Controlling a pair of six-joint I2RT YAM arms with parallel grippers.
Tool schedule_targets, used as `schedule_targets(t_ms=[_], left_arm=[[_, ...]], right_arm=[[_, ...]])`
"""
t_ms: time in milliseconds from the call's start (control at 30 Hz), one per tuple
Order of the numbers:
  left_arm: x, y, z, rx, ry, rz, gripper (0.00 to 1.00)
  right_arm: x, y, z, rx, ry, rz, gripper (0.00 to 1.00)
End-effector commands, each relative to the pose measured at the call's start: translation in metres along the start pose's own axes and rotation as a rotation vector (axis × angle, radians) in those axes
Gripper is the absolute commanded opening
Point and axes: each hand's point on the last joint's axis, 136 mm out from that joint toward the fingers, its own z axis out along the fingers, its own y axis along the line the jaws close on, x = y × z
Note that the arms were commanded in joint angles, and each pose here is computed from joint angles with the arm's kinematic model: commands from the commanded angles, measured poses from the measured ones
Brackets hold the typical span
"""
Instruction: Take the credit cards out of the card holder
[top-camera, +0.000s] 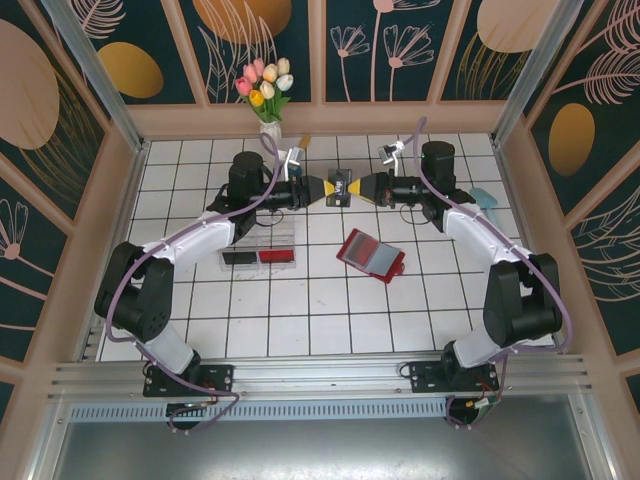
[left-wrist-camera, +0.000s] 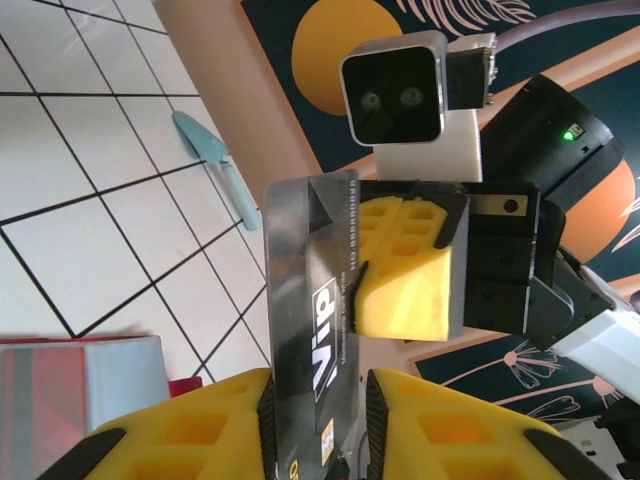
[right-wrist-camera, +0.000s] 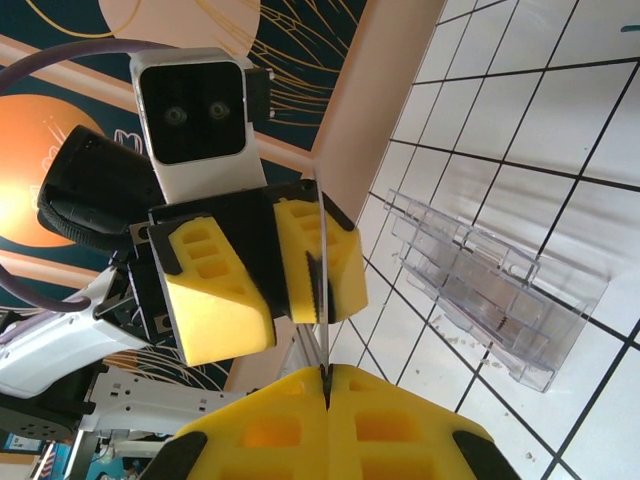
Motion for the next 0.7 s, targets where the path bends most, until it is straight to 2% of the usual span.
schedule_targets(t_ms=[0, 33, 100, 200, 267, 333, 433, 467, 667], left_arm=[[0.001, -0.008, -0.002, 0.051, 0.014, 0.029, 0.25], [0.002, -0.009, -0.002, 0.055, 0.016, 0.030, 0.24], [0.002, -0.010, -0.003, 0.063, 0.019, 0.032, 0.17], [0.002, -0.011, -0.002, 0.066, 0.022, 0.034, 0.15], [0.001, -0.011, -0.002, 0.065, 0.019, 0.033, 0.06], [0.001, -0.011, -0.002, 0.062, 0.017, 0.031, 0.00], [-0.001, -0.011, -0.002, 0.053, 0.013, 0.033, 0.00], [-0.002, -0.010, -0.002, 0.041, 0.010, 0.033, 0.00], [-0.007, 0.006, -0.011, -0.095, -0.038, 0.008, 0.00]], right_arm=[[-0.008, 0.012, 0.003, -0.043, 0.008, -0.058, 0.00], [-0.008, 0.011, 0.004, -0.044, 0.010, -0.056, 0.00], [-0.008, 0.010, 0.005, -0.048, 0.015, -0.055, 0.00], [-0.008, 0.008, 0.007, -0.050, 0.022, -0.052, 0.00], [-0.008, 0.009, 0.009, -0.053, 0.027, -0.057, 0.00], [-0.008, 0.006, 0.009, -0.041, 0.023, -0.058, 0.10], [-0.008, -0.003, 0.007, -0.008, 0.014, -0.044, 0.42], [-0.009, -0.007, 0.005, 0.011, 0.002, -0.038, 0.48], [-0.018, -0.033, -0.012, 0.144, -0.092, -0.015, 0.67]])
